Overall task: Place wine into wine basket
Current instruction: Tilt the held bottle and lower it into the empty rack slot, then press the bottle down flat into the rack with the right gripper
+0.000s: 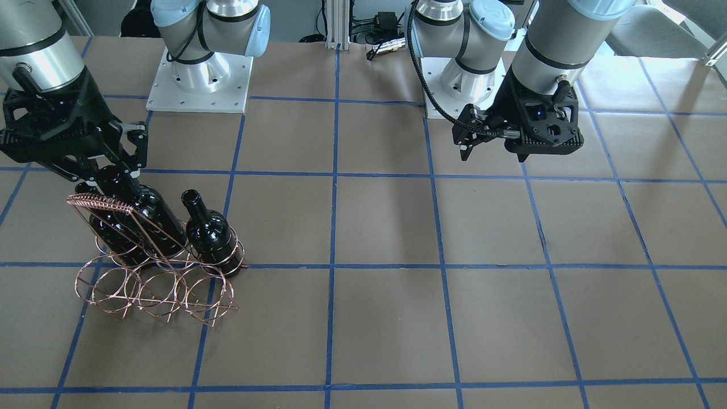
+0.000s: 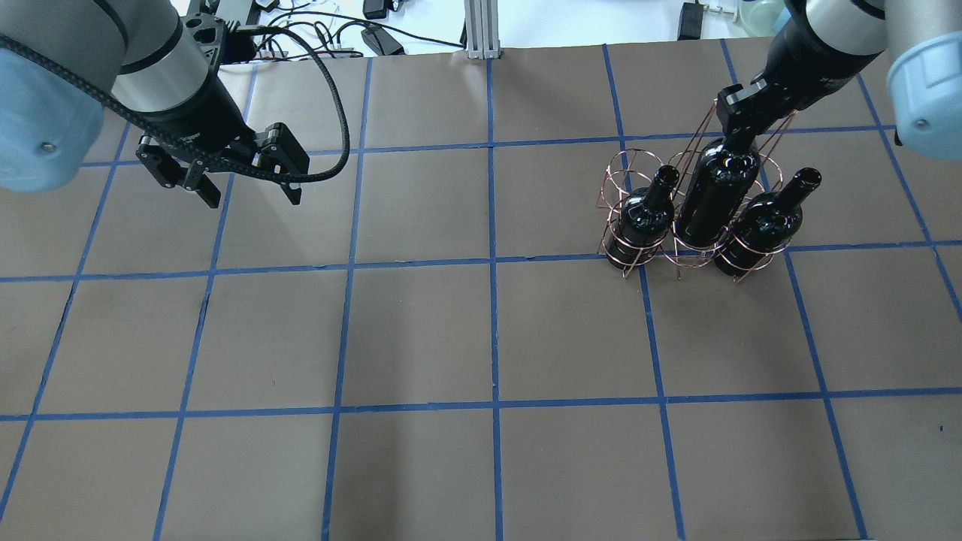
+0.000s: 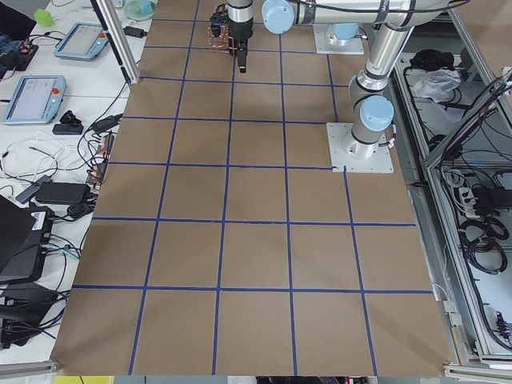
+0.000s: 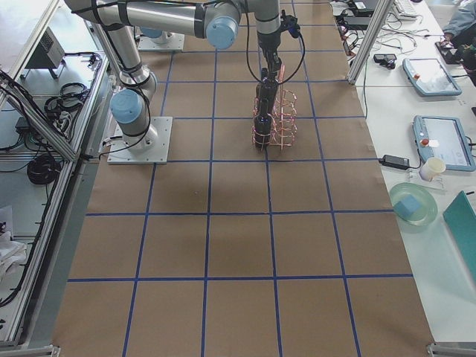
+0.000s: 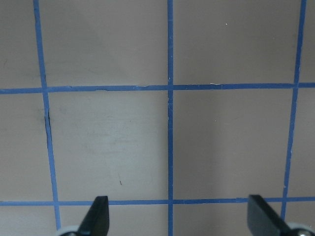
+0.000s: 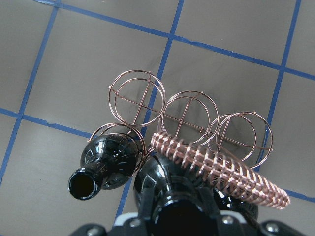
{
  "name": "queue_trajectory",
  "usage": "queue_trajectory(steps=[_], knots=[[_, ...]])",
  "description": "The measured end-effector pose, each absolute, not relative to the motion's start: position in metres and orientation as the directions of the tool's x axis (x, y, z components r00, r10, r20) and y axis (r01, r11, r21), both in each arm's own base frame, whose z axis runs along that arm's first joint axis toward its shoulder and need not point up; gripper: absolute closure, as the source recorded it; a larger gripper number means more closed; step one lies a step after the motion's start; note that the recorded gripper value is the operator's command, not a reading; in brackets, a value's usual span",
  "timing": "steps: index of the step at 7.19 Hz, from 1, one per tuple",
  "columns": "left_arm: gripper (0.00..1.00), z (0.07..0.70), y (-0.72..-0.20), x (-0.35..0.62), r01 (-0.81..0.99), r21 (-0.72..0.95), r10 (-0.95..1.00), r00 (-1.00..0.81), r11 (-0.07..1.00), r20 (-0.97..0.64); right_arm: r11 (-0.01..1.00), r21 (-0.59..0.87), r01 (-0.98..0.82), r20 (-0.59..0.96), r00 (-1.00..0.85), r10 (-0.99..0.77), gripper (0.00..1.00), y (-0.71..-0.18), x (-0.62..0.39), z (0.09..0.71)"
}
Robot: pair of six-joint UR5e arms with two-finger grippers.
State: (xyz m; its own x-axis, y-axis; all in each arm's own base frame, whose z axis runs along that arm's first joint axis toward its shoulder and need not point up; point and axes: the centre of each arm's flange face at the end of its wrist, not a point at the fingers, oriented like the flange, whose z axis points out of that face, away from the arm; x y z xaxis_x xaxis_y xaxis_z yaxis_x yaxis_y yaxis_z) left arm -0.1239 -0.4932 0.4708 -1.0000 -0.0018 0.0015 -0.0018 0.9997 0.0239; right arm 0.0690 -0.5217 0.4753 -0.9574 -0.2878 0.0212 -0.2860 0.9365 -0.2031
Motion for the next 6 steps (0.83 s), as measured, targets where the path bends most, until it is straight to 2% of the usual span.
queue_trajectory(steps=[6], knots=[[0.0, 0.471, -0.494, -0.123, -0.003, 0.023, -0.003, -1.0, 1.0, 0.001, 0.939, -0.18, -0.292, 0.013, -0.955, -0.295, 1.0, -0.524, 0.069, 0.447]])
